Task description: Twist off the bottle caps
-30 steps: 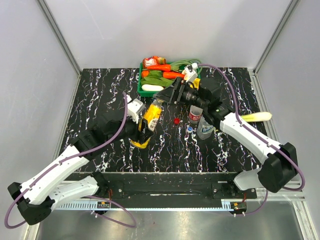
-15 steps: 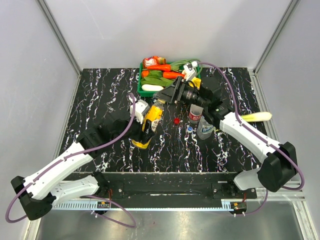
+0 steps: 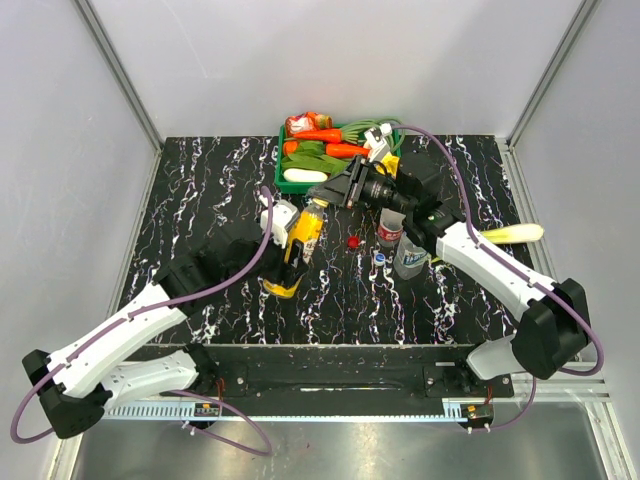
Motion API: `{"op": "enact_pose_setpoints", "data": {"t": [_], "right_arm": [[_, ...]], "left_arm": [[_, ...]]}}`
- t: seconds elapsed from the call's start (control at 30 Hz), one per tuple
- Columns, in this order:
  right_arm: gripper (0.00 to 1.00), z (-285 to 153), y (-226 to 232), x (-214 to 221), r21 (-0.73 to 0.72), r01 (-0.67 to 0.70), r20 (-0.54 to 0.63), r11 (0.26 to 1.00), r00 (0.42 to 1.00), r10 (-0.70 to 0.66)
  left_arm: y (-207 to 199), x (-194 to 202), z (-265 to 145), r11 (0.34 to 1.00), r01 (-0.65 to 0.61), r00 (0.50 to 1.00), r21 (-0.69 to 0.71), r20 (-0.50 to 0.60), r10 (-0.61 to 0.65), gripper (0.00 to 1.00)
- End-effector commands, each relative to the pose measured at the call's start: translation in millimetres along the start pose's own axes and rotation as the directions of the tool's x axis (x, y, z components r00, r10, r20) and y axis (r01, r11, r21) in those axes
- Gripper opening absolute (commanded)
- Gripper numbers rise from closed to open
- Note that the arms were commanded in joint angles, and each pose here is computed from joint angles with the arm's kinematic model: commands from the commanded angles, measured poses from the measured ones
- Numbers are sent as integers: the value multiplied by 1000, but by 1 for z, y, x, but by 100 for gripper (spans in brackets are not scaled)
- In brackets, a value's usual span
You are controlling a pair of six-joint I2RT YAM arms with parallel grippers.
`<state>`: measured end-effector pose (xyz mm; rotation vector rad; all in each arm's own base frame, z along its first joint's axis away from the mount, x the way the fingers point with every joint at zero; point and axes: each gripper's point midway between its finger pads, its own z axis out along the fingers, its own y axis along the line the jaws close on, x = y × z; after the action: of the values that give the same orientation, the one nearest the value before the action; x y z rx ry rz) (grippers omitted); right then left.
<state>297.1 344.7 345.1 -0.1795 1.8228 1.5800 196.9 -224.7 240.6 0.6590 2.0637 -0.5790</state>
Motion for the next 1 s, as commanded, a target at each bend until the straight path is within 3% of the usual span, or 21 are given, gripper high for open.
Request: {"op": "enact_pose_setpoints", "data": {"t": [0.0,0.13,0.5,0.73,0.97], "right_arm": [[0,-2,26,-9,-80,76,6,994,997,-76],[0,-6,24,-4,-79,119,-7,990,993,-120],[0,-23,49,15,-263,202,-83,943,970,-230],[0,-44,62,13,-422,160,-75,892,975,-211],[0,-55,67,17,-493,161,-96,855,967,-237]], "left_arm": [[9,-20,-5,998,-3,998,-57,57,6,44],[8,-20,-3,999,5,999,-53,52,-2,43],[-8,-27,0,999,29,997,39,71,-31,31],[-25,-38,-8,976,62,989,209,122,-89,27],[-48,-47,-22,910,56,982,410,141,-124,24]]}}
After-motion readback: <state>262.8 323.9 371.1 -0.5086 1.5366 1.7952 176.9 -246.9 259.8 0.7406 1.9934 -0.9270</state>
